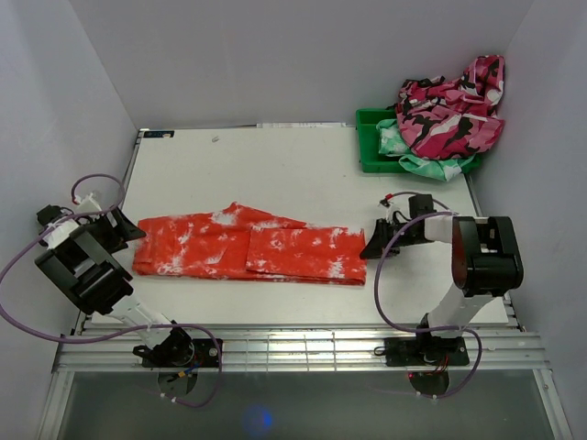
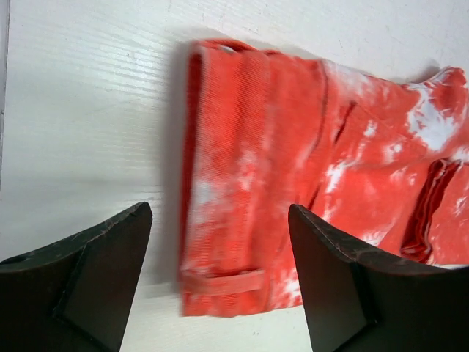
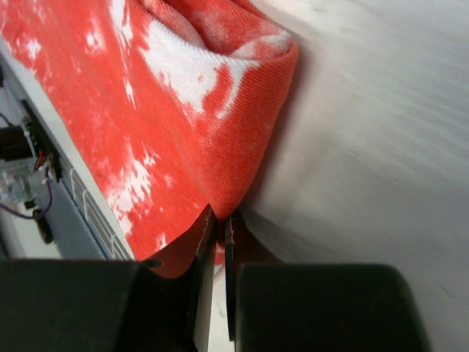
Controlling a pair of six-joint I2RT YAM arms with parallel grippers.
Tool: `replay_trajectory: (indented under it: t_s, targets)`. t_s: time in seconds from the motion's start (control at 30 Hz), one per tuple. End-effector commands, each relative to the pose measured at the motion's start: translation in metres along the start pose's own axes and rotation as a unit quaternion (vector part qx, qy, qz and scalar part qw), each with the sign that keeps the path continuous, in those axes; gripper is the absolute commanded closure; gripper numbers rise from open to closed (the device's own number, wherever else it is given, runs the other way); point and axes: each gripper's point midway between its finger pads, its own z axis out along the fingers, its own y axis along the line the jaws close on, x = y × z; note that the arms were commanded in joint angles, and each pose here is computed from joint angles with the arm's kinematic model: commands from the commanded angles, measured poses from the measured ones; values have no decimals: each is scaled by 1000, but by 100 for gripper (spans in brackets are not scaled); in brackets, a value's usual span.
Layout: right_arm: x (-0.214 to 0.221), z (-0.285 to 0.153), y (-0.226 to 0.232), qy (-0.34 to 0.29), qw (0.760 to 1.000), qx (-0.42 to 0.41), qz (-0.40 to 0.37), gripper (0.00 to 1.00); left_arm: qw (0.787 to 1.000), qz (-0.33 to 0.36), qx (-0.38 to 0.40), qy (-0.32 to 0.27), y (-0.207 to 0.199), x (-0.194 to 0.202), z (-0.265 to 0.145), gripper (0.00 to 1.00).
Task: Fold and stack the trousers
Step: Fold the trousers
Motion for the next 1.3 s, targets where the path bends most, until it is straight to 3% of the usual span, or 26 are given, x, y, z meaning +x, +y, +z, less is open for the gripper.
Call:
replay_trajectory:
  t_s: [0.0, 0.2, 0.37, 0.6, 0.83, 0.93, 1.1, 1.23, 1.27]
  targets:
    - [-16, -50, -26, -22, 997, 71, -14, 92, 998, 53, 25, -23, -14, -8, -12, 15]
    - [-40, -118, -36, -46, 992, 104, -61, 92, 992, 79, 97, -30, -49, -3, -13, 23]
    - [-64, -162, -19, -73, 988, 102, -87, 92, 985, 110, 131, 5, -97, 22, 9, 25]
    - [-101, -190, 32, -140, 980, 67, -125, 92, 982, 59, 167, 67, -137, 63, 51, 21]
    - [-128, -195, 90, -203, 970, 11, -130, 92, 978, 33, 173, 108, -153, 88, 80, 29]
    - [-135, -180, 114, -208, 967, -11, -145, 92, 972, 36, 182, 142, -165, 105, 90, 42]
    - [-154, -138, 160, -214, 961, -45, -170, 92, 961, 26, 205, 184, -191, 128, 99, 83]
    - [-155, -100, 197, -197, 960, -82, -183, 92, 950, 35, 237, 201, -220, 141, 96, 100]
    - [-151, -89, 213, -186, 959, -95, -194, 92, 947, 40, 243, 208, -228, 147, 96, 100]
